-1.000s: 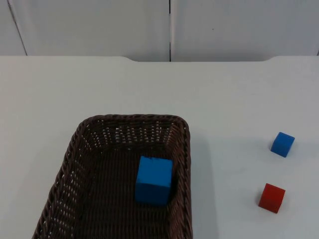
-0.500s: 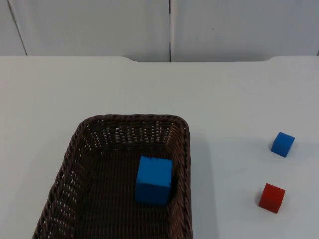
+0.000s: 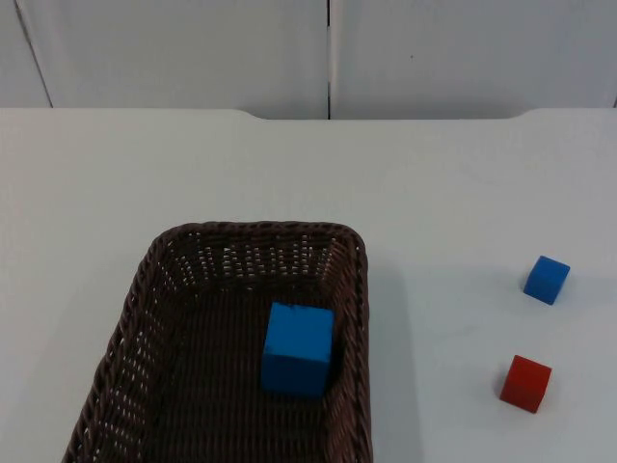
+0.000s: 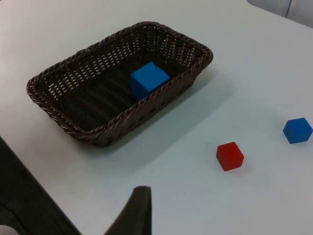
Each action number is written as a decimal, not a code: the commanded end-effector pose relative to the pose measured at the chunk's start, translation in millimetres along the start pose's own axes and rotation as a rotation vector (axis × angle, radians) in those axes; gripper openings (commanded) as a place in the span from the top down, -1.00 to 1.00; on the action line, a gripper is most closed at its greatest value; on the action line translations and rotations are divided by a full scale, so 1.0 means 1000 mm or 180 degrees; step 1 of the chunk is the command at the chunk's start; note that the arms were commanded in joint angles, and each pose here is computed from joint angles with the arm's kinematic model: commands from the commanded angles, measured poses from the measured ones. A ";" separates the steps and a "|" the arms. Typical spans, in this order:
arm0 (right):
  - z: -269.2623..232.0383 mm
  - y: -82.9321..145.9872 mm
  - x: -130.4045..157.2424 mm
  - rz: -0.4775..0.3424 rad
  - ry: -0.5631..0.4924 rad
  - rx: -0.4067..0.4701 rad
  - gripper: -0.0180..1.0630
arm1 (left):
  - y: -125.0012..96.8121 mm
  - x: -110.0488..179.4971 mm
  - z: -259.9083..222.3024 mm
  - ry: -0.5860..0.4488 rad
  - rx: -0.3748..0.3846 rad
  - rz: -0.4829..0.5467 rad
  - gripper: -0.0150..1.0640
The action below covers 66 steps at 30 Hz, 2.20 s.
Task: Pick up the basket with the left hand and place the largest block into the basket with the right hand.
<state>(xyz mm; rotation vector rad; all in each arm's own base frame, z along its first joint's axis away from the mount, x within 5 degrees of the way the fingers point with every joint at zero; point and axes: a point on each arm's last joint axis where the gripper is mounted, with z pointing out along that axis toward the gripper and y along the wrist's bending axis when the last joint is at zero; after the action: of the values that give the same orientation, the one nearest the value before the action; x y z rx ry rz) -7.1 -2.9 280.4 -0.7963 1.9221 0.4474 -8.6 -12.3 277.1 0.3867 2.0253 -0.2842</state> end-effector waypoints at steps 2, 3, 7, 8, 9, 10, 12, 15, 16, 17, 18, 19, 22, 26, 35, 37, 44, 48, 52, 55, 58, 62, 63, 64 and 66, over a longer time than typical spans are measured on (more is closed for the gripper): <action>0.000 0.000 0.000 -0.0004 -0.0012 0.0013 -0.88 | 0.000 0.001 0.000 0.0005 -0.0003 -0.0009 -0.98; 0.000 0.000 0.000 -0.0004 -0.0012 0.0013 -0.98 | 0.000 0.001 0.000 0.0005 -0.0003 -0.0009 -0.98; 0.000 0.000 0.000 -0.0004 -0.0012 0.0013 -0.98 | 0.000 0.001 0.000 0.0005 -0.0003 -0.0009 -0.97; 0.000 0.000 0.000 -0.0004 -0.0012 0.0013 -0.98 | 0.000 0.001 0.000 0.0005 -0.0003 -0.0009 -0.97; 0.000 0.000 0.000 -0.0004 -0.0012 0.0013 -0.98 | 0.000 0.001 0.000 0.0005 -0.0003 -0.0009 -0.97; 0.000 0.000 0.000 -0.0004 -0.0012 0.0013 -0.98 | 0.000 0.001 0.000 0.0005 -0.0003 -0.0009 -0.97; 0.000 0.000 0.000 -0.0004 -0.0012 0.0013 -0.98 | 0.000 0.001 0.000 0.0005 -0.0003 -0.0009 -0.97; 0.000 0.000 0.000 -0.0004 -0.0012 0.0013 -0.98 | 0.000 0.001 0.000 0.0005 -0.0003 -0.0009 -0.97; 0.000 0.000 0.000 -0.0004 -0.0012 0.0013 -0.98 | 0.000 0.001 0.000 0.0005 -0.0003 -0.0009 -0.97; 0.000 0.000 0.000 -0.0004 -0.0012 0.0013 -0.98 | 0.000 0.001 0.000 0.0005 -0.0003 -0.0009 -0.97; 0.000 0.000 0.000 -0.0004 -0.0012 0.0013 -0.98 | 0.000 0.001 0.000 0.0005 -0.0003 -0.0009 -0.97; 0.000 0.000 0.000 -0.0004 -0.0012 0.0013 -0.98 | 0.000 0.001 0.000 0.0005 -0.0003 -0.0009 -0.97; 0.000 0.000 0.000 -0.0004 -0.0012 0.0013 -0.98 | 0.000 0.001 0.000 0.0005 -0.0003 -0.0009 -0.97; 0.000 0.000 0.000 -0.0004 -0.0012 0.0013 -0.98 | 0.000 0.001 0.000 0.0005 -0.0003 -0.0009 -0.97; 0.000 0.000 0.000 -0.0004 -0.0012 0.0013 -0.98 | 0.000 0.001 0.000 0.0005 -0.0003 -0.0009 -0.97; 0.000 0.000 0.000 -0.0004 -0.0012 0.0013 -0.99 | 0.000 0.001 0.000 0.0005 -0.0003 -0.0009 -0.97; 0.000 0.000 0.000 -0.0004 -0.0020 0.0013 -0.99 | 0.000 0.001 0.000 0.0004 -0.0010 -0.0013 -0.97; 0.000 0.000 0.000 0.0000 -0.0020 0.0020 -0.99 | 0.000 0.001 0.001 0.0000 -0.0111 -0.0065 -0.97; 0.000 0.000 0.000 0.0006 -0.0019 0.0033 -0.99 | 0.000 0.001 0.002 -0.0007 -0.0284 -0.0155 -0.97; 0.000 0.000 0.000 0.0028 -0.0018 0.0074 -0.99 | 0.000 0.000 0.002 -0.0011 -0.0369 -0.0199 -0.97; 0.000 0.000 0.000 0.0068 -0.0015 0.0153 -0.99 | 0.000 0.000 0.003 -0.0014 -0.0446 -0.0240 -0.97; 0.000 0.001 0.000 0.0153 -0.0010 0.0318 -0.99 | 0.000 0.000 0.003 -0.0022 -0.0647 -0.0344 -0.97; 0.000 0.001 0.000 0.0153 -0.0010 0.0318 -0.99 | 0.000 0.000 0.003 -0.0022 -0.0647 -0.0344 -0.97; 0.000 0.001 0.000 0.0181 -0.0008 0.0372 -0.99 | 0.000 0.000 0.004 -0.0024 -0.0686 -0.0365 -0.97; 0.000 0.001 0.000 0.0227 -0.0005 0.0461 -0.99 | 0.000 0.000 0.004 -0.0027 -0.0763 -0.0404 -0.97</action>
<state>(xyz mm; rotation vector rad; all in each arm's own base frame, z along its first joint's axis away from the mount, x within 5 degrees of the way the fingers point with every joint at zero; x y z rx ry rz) -7.4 -1.9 280.4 -0.6549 1.9634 0.3602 -5.2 -14.1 277.1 0.1213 2.0486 -0.1259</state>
